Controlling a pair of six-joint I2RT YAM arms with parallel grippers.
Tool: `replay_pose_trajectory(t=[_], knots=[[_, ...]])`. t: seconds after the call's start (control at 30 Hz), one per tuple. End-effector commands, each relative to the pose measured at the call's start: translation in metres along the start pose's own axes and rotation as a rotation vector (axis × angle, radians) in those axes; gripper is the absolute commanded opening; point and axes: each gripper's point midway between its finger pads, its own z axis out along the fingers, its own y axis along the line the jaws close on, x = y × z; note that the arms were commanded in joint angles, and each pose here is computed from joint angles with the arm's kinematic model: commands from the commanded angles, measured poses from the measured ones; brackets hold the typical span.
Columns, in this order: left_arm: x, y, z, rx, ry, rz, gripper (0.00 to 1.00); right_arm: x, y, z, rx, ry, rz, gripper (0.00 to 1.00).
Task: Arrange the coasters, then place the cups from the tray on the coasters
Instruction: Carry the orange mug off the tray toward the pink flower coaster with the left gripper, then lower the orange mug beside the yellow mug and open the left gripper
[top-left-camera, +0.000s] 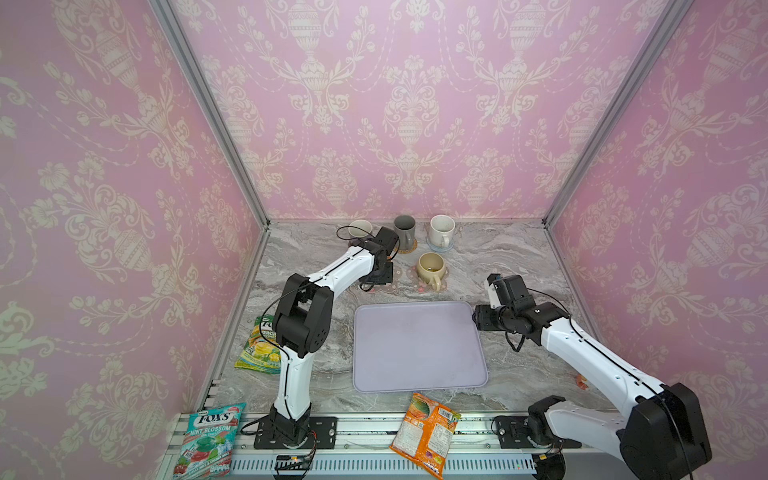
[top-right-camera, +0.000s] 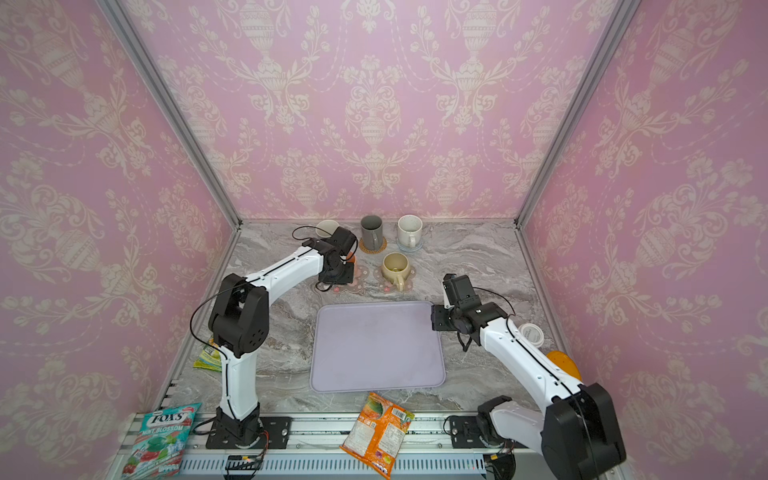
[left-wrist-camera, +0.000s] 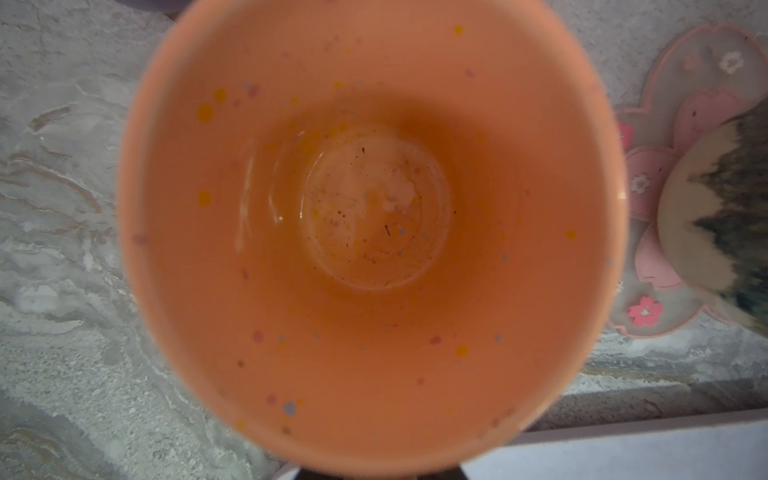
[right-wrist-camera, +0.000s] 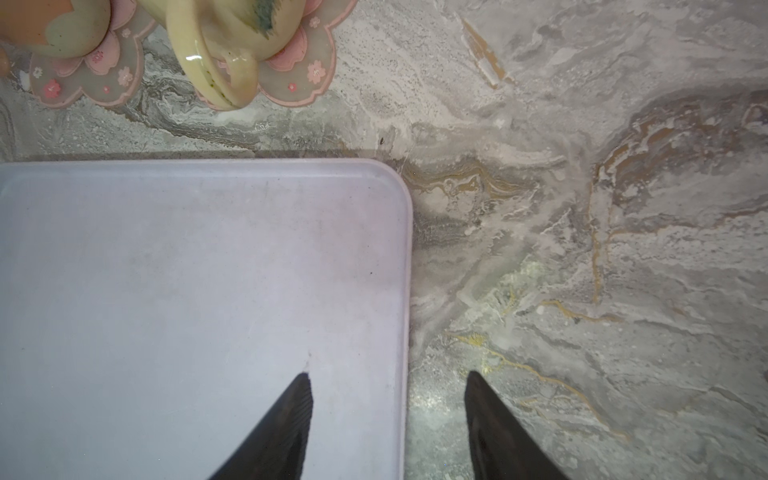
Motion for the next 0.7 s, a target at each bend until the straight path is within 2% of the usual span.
replay_pose_trajectory(t=[0.0, 0.33, 0.67], knots=[[-0.022, -0.01, -0.012, 0.046, -0.074, -0.046, 0.06, -0.004, 0.002, -0.003, -0.018, -0.017, -0.007, 0.6], [-0.013, -0.01, -0.007, 0.052, -0.04, -0.071, 0.23, -0.001, 0.001, -0.003, -0.019, -0.013, -0.003, 0.6], [-0.004, 0.003, -0.015, 0.007, -0.037, -0.068, 0.34, -0.005, -0.001, -0.005, -0.012, -0.026, -0.002, 0.61]])
